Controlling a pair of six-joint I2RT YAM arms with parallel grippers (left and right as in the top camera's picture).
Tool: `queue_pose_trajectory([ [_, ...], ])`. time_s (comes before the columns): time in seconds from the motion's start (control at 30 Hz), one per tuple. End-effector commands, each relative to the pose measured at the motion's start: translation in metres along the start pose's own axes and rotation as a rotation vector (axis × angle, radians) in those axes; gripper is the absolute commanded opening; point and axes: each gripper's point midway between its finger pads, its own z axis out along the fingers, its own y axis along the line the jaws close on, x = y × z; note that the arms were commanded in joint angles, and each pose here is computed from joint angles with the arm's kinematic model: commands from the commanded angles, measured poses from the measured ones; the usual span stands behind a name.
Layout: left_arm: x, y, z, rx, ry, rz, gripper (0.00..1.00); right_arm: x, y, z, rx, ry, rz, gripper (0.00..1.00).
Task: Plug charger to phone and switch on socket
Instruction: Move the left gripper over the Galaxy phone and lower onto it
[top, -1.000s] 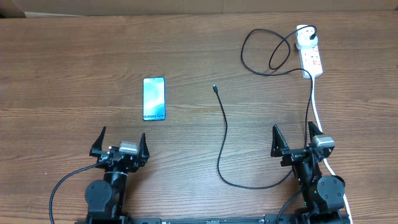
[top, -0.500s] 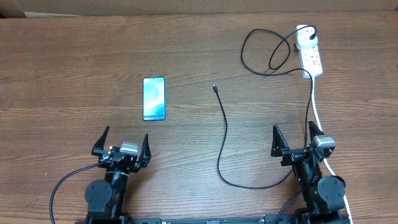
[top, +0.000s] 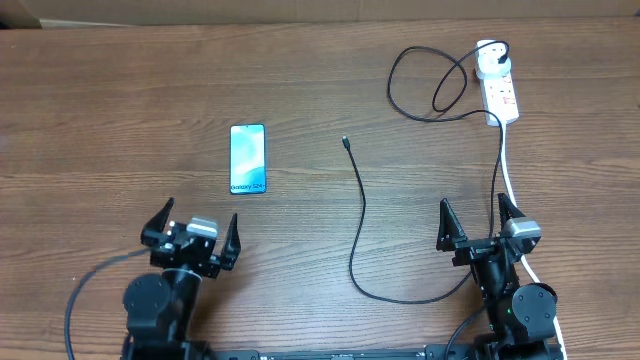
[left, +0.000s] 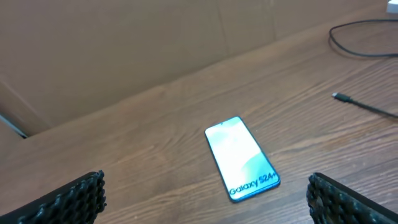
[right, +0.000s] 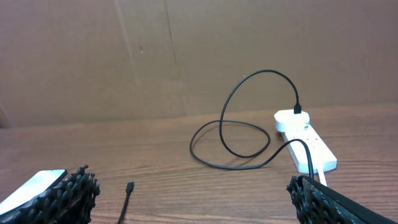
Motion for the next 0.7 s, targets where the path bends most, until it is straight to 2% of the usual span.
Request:
queue_pose_trajectory([
  [0.0,-0.024,-0.004,0.003,0.068,-0.004,-0.016,1.0,-0.018,0.003,-0.004,-0.006,-0.03,-0.02,1.0],
  [0.43,-0.062,0.003,0.039,0.209,0.266,-0.062,1.0,-0.053,0.007,-0.021,0.007,0.053,-0.056,1.0],
  [0.67,-0.08,0.003,0.05,0.302,0.426,-0.102,1.0,-0.089,0.022,-0.018,-0.034,0.149,-0.052,1.0],
])
